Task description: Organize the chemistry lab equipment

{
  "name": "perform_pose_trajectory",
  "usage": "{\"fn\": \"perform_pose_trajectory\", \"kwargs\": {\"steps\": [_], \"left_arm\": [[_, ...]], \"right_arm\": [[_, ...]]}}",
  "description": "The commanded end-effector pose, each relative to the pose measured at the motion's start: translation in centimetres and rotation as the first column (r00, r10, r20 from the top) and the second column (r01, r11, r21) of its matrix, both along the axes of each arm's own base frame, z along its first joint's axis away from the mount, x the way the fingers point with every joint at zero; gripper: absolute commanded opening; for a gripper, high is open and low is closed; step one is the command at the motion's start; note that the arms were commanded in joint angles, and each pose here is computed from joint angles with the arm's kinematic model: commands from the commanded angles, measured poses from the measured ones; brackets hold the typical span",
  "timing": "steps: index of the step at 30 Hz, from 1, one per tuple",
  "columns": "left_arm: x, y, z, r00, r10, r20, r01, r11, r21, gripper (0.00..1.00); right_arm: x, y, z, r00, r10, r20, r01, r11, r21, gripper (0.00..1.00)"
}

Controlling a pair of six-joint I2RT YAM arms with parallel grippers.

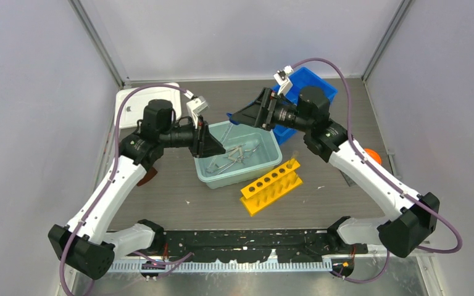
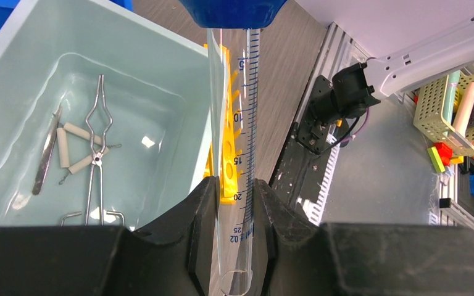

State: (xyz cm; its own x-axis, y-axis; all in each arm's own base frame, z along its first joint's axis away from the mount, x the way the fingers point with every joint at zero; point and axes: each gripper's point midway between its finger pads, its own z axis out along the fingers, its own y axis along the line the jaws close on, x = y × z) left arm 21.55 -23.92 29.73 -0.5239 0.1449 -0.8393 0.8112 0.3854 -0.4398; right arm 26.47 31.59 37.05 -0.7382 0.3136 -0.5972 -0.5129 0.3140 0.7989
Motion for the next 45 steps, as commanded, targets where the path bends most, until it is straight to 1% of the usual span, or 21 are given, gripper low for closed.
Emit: {"fn": "perform_pose_trajectory", "kwargs": {"steps": [1,7,9,11,12,13,14,16,18,22,25,29,32,33,34,35,36,38,39,40,45], "left_arm": [[-0.5,-0.3,1.2,0.998,-0.046,0.041,0.047,0.999,-0.025,0.15],[-0.7,-0.3,0.9,0.998,-0.056,0.031,0.057,0.998,-0.023,0.15],[-0.6,-0.3,0.8,0.998,-0.057,0.031,0.058,0.998,-0.021,0.15],[-0.7,-0.3,0.6,0.998,-0.056,0.027,0.057,0.998,-0.018,0.15],[-0.7,-0.3,0.5,0.998,-0.056,0.025,0.056,0.998,-0.016,0.15],[-0.7,-0.3,0.5,0.998,-0.054,0.024,0.055,0.998,-0.014,0.15],[-0.7,-0.2,0.4,0.998,-0.053,0.020,0.053,0.999,-0.012,0.15],[-0.7,-0.2,0.3,0.999,-0.049,0.021,0.049,0.999,-0.009,0.15],[-0.6,-0.1,0.1,0.999,-0.040,0.021,0.040,0.999,-0.003,0.17],[-0.5,0.0,-0.3,1.000,-0.028,0.007,0.028,1.000,0.008,0.29],[-0.4,0.1,-0.4,1.000,-0.023,-0.003,0.023,1.000,0.014,0.38],[-0.4,0.3,-0.5,1.000,-0.007,-0.006,0.007,1.000,0.022,0.48],[-0.4,0.4,-0.6,1.000,0.009,-0.011,-0.009,1.000,0.025,0.55],[-0.4,0.4,-0.6,1.000,0.012,-0.013,-0.011,1.000,0.026,0.58],[-0.5,0.5,-0.7,1.000,0.013,-0.016,-0.012,1.000,0.026,0.62],[-0.5,0.5,-0.7,1.000,0.015,-0.019,-0.014,1.000,0.027,0.69],[-0.5,0.6,-0.7,1.000,0.021,-0.018,-0.020,0.999,0.030,0.75],[-0.6,0.8,-0.8,0.999,0.031,-0.017,-0.031,0.999,0.038,0.88],[-0.6,1.0,-0.9,0.999,0.040,-0.010,-0.040,0.998,0.043,0.96],[-0.5,1.2,-1.0,0.999,0.054,0.002,-0.054,0.997,0.053,0.99],[0.8,3.2,-2.7,0.979,0.189,0.081,-0.198,0.973,0.120,1.00]], "right_arm": [[-0.2,0.8,1.6,0.997,0.045,0.056,-0.045,0.999,0.006,0.83],[0.5,1.1,0.2,0.999,0.031,0.026,-0.031,0.999,-0.022,0.83],[0.7,1.1,0.3,0.999,0.018,0.031,-0.017,1.000,-0.013,0.82],[0.8,1.1,0.4,0.999,0.011,0.031,-0.011,1.000,0.000,0.77],[0.9,1.2,0.8,0.999,0.011,0.048,-0.012,1.000,0.017,0.71],[0.9,1.2,0.6,0.999,0.012,0.046,-0.013,1.000,0.019,0.68],[0.9,1.2,0.6,0.999,0.013,0.048,-0.014,1.000,0.024,0.63],[0.8,1.2,0.2,0.999,0.016,0.044,-0.017,1.000,0.023,0.59],[0.8,1.2,-0.1,0.999,0.013,0.044,-0.014,1.000,0.028,0.57],[0.9,1.0,-0.4,0.999,-0.012,0.037,0.010,0.999,0.053,0.55],[1.6,0.5,-0.6,0.997,-0.070,0.025,0.068,0.996,0.058,0.53],[2.2,-0.3,-0.8,0.990,-0.133,0.033,0.131,0.989,0.069,0.51],[2.6,-1.4,-0.9,0.982,-0.183,0.045,0.180,0.982,0.064,0.51],[2.8,-1.8,-1.3,0.979,-0.198,0.055,0.196,0.980,0.040,0.51],[2.9,-2.4,-0.9,0.972,-0.225,0.073,0.222,0.974,0.035,0.51],[3.0,-3.0,-1.4,0.966,-0.240,0.092,0.242,0.970,-0.002,0.51],[2.9,-3.7,-0.8,0.956,-0.266,0.120,0.269,0.963,-0.006,0.51],[2.8,-4.9,-0.7,0.938,-0.290,0.191,0.306,0.950,-0.059,0.51],[2.6,-5.3,-1.0,0.936,-0.293,0.195,0.314,0.945,-0.089,0.51],[2.4,-5.9,-0.7,0.924,-0.301,0.235,0.332,0.937,-0.105,0.50],[1.4,-8.0,-0.9,0.903,-0.304,0.302,0.371,0.907,-0.197,0.48]]}}
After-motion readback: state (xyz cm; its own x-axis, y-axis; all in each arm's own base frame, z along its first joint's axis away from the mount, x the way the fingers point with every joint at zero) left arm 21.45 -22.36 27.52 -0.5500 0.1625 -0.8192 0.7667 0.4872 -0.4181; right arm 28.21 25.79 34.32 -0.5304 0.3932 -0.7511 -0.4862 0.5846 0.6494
